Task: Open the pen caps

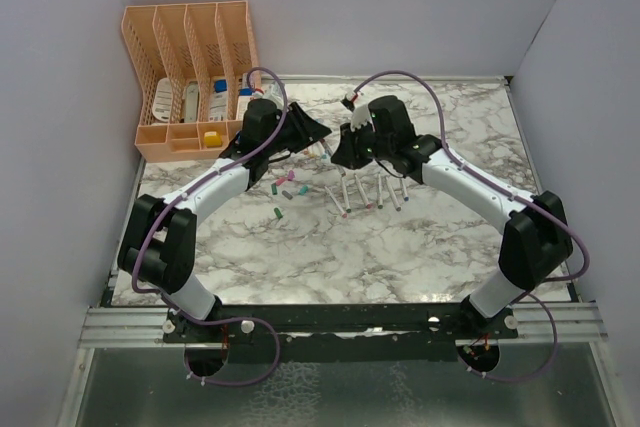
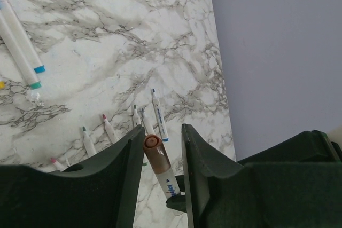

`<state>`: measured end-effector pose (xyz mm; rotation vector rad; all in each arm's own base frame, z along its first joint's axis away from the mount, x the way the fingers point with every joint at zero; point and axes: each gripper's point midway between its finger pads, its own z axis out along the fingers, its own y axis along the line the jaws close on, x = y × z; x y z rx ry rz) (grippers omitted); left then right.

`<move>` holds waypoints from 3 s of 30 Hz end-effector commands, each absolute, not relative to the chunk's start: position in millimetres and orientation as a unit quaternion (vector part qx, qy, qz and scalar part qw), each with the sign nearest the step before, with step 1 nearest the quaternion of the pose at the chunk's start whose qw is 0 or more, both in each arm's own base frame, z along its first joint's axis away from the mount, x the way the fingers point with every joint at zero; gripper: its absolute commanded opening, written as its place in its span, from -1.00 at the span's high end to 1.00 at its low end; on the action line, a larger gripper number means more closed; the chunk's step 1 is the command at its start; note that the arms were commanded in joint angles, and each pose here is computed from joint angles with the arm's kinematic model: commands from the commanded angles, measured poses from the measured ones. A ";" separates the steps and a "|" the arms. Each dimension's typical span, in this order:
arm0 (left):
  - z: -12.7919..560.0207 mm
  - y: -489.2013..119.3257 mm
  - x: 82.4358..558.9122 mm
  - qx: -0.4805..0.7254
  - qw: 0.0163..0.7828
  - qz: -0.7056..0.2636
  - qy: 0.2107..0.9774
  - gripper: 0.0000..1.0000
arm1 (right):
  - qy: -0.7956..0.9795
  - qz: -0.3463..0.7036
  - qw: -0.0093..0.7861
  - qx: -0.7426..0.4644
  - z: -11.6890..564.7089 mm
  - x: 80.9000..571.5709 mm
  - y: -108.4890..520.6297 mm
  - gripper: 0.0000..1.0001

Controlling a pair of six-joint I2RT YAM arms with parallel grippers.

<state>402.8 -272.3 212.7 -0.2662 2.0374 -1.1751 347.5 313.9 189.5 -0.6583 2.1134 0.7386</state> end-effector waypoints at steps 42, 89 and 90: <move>237.1 -299.0 386.9 -0.065 0.386 -0.483 0.784 1.00 | 0.818 0.309 0.404 -0.268 201.8 359.2 331.6 0.93; 128.3 -159.3 343.7 -0.100 0.351 -0.231 0.902 1.00 | 0.948 -0.014 0.318 0.011 50.2 419.5 89.8 0.97; 124.4 -158.6 342.5 -0.099 0.347 -0.228 0.904 1.00 | 0.949 -0.016 0.316 0.013 48.1 419.0 86.9 0.97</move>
